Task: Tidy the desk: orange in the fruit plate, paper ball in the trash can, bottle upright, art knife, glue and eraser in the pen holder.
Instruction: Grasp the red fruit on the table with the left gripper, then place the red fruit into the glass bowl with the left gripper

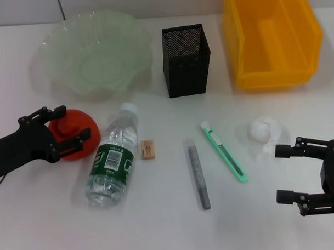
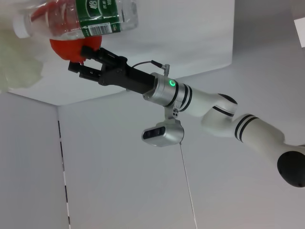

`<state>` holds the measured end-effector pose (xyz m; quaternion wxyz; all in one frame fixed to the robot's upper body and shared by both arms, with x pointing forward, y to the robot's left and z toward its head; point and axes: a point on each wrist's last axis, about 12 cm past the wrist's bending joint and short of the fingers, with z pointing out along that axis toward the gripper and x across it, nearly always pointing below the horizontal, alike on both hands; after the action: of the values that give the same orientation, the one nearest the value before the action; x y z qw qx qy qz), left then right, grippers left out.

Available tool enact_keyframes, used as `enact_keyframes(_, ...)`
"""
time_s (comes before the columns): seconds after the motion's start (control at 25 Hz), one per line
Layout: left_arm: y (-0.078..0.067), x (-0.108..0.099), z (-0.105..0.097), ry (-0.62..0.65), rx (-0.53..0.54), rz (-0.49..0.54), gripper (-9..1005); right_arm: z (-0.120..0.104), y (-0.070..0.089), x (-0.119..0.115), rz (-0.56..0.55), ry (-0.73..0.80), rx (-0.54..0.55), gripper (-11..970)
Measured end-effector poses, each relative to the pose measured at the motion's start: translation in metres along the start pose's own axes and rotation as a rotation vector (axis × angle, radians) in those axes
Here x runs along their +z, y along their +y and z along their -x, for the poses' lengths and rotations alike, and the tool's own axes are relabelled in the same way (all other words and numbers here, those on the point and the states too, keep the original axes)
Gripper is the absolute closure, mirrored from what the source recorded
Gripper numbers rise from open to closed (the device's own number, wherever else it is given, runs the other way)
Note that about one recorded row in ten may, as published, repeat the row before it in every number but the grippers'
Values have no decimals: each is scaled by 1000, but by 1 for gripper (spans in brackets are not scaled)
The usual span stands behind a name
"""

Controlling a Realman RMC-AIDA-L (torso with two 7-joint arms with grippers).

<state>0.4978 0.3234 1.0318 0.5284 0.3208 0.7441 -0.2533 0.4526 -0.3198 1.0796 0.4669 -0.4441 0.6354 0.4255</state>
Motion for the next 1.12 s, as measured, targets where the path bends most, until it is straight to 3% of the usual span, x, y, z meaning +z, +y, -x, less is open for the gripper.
enact_keyframes(0.24,8,4,-5,50,-32,71,184,-1,0,0,-3,6,7,182)
enact_keyframes(0.44,13,4,-9,71,-40,127,331,-2,1,-1,-8,6,10,188)
enact_keyframes(0.76,10,1,-2,9,-48,97,684,-2,1,-2,-18,0,13,198)
enact_keyframes(0.88,16,-16,22,-221,-61,149,802,-2,1,-2,-19,-1,13,202)
enact_keyframes(0.96,18,-16,28,-253,-56,153,813,-2,1,-2,-19,-1,14,204)
enact_keyframes(1.0,24,-9,44,-310,-36,141,819,-2,1,-2,-18,-1,13,205)
enact_keyframes(1.12,34,15,69,-333,-9,121,836,-2,0,-1,-17,-2,12,209)
